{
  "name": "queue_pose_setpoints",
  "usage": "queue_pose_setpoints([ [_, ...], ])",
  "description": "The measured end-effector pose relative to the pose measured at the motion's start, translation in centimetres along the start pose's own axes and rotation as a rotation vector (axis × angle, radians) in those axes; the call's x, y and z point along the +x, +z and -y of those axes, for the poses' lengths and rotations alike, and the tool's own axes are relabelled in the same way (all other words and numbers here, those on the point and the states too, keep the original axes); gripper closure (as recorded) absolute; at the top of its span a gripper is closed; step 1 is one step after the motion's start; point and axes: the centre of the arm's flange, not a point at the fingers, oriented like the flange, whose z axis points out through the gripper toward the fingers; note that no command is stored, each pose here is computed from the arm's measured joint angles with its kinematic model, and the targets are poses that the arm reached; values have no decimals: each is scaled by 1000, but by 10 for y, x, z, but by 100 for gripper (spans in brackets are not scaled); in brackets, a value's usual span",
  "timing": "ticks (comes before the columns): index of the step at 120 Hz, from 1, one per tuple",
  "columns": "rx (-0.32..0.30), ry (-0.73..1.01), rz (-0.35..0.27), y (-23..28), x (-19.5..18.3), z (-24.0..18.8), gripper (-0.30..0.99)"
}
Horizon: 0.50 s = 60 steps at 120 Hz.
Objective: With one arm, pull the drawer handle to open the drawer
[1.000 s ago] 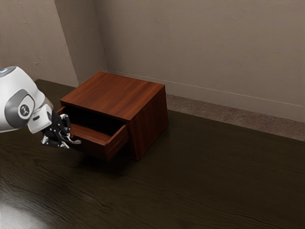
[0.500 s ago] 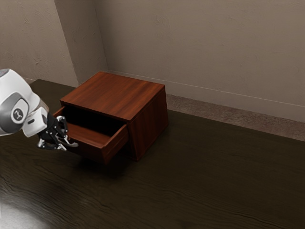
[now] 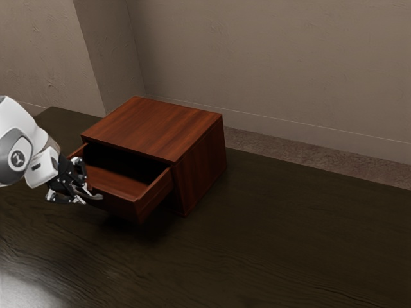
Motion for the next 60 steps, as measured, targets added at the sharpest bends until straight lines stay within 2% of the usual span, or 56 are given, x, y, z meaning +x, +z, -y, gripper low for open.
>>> queue_pose_setpoints([
  [44, 29, 0, 11, -10, -1, -2, 60],
  [50, 97, -13, 9, -41, -9, -3, 59],
  [56, 200, -14, 10, -99, -19, -2, 56],
  [60, 248, -4, 17, -136, -22, 1, 51],
])
